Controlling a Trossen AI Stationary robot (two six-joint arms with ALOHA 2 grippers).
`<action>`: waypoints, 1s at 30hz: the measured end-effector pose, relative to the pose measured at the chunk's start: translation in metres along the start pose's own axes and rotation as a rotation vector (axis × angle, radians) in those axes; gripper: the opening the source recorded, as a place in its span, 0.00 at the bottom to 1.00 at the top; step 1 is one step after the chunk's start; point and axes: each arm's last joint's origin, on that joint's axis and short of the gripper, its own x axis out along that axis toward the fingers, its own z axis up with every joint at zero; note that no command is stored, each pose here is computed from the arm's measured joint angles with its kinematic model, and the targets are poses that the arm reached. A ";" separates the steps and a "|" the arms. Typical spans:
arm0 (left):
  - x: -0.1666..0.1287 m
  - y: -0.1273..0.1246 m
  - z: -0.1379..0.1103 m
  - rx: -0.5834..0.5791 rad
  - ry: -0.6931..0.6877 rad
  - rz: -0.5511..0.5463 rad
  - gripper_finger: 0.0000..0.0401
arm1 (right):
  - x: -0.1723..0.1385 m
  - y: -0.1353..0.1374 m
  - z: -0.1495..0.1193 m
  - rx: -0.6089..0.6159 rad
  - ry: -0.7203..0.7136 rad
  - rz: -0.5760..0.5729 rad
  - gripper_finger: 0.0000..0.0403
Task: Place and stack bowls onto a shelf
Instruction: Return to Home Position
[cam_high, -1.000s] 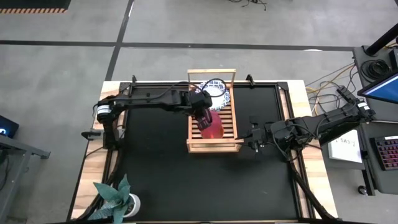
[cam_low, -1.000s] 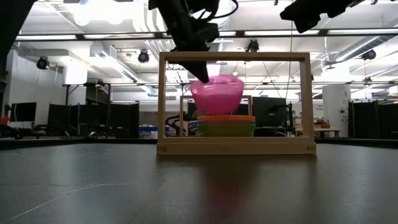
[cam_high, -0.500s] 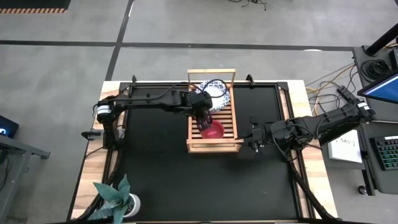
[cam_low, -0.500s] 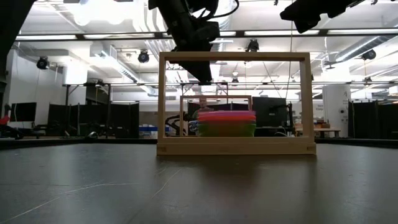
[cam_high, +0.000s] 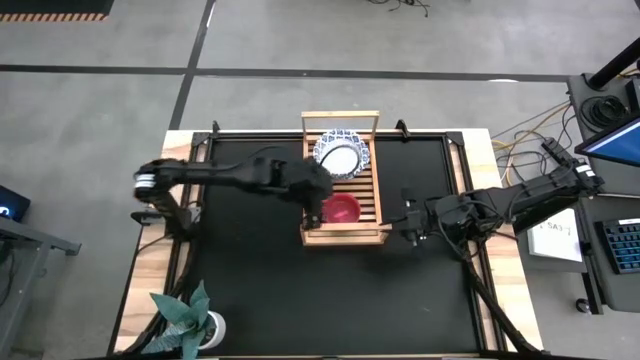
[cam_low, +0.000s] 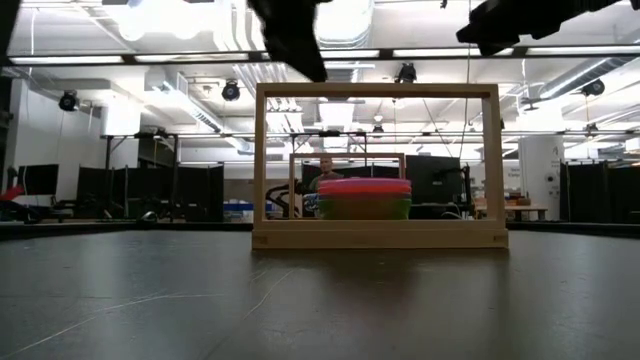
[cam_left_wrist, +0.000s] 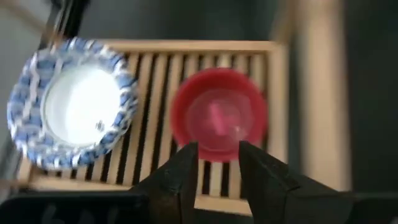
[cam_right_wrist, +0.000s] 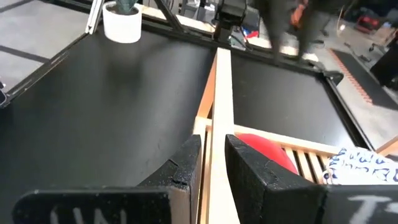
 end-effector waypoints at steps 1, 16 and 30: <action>-0.008 -0.007 -0.004 0.050 -0.019 -0.022 0.23 | -0.002 0.000 -0.001 -0.004 -0.008 0.000 0.15; -0.077 -0.022 -0.151 0.123 -0.729 -0.290 0.01 | -0.044 -0.005 -0.028 -0.026 -0.277 -0.045 0.15; -0.086 -0.005 -0.237 -0.004 -1.024 -0.299 0.00 | -0.072 -0.007 -0.046 -0.013 -0.427 -0.061 0.15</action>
